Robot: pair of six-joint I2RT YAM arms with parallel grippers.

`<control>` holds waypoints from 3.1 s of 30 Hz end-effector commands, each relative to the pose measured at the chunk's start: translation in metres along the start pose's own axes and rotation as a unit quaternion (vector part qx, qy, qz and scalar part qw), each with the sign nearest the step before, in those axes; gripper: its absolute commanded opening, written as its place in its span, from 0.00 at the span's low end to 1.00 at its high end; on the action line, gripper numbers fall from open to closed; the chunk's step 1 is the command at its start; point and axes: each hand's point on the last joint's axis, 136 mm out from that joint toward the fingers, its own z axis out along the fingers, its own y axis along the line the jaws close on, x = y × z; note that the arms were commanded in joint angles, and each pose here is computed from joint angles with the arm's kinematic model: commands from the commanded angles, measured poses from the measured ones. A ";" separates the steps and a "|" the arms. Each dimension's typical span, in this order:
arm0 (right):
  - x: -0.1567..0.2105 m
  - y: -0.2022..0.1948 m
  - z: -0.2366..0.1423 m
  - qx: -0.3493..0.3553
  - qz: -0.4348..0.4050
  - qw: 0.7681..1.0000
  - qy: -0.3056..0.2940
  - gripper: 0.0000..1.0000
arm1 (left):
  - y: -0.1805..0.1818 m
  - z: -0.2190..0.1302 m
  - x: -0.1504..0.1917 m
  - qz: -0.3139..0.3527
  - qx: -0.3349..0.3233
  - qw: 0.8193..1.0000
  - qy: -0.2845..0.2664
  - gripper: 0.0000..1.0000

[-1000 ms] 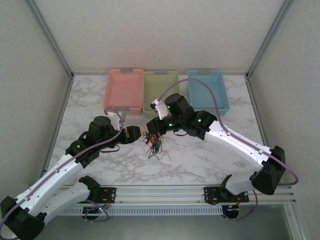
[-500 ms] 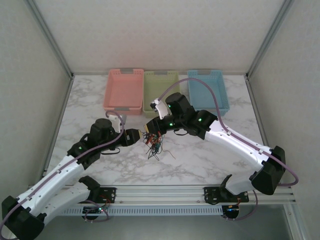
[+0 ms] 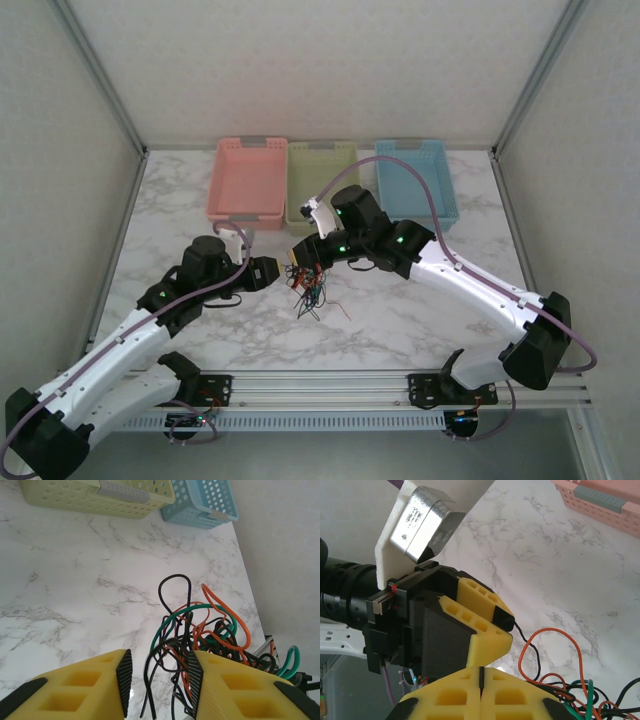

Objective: Untangle the cables

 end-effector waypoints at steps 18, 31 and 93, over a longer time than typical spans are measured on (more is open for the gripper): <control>-0.027 -0.065 -0.108 0.102 0.061 0.985 -0.123 0.00 | 0.040 -0.109 -0.057 0.028 -0.247 0.958 -0.142 0.00; 0.035 -0.192 -0.159 0.215 0.228 0.935 -0.166 0.00 | 0.040 -0.248 -0.089 0.081 -0.376 0.883 -0.267 0.00; 0.163 -0.302 -0.097 0.319 0.339 0.884 -0.050 0.00 | -0.116 -0.330 -0.202 0.234 -0.279 0.864 -0.346 0.00</control>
